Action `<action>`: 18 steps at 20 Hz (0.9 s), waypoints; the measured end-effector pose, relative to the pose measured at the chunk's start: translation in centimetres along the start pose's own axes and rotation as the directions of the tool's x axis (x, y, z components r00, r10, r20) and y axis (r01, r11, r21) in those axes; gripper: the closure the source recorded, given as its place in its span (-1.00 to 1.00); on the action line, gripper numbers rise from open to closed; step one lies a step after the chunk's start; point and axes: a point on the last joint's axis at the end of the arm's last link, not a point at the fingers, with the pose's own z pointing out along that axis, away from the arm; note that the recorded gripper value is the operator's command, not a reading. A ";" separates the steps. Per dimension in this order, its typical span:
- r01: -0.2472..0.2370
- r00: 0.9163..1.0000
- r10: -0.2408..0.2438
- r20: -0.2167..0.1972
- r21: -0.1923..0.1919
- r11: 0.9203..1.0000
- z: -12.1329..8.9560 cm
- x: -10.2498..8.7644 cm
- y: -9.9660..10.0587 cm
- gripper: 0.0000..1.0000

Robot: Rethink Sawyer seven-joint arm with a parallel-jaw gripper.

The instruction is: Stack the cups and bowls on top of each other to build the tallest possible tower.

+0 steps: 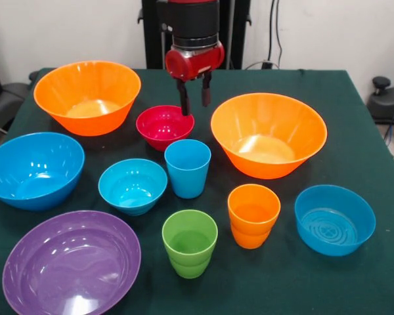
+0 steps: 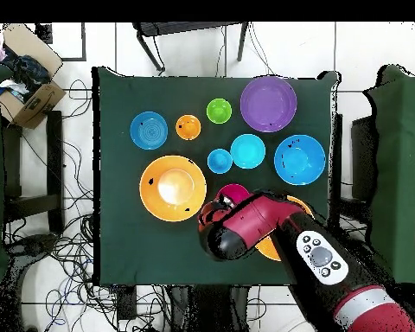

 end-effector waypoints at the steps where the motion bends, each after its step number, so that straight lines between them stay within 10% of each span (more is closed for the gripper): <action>1: 0.008 1.000 -0.008 0.002 0.004 1.000 0.2 0.2 -0.2 -1.00; 18: -0.016 1.000 0.016 0.004 0.020 1.000 2.3 4.3 -2.8 -1.00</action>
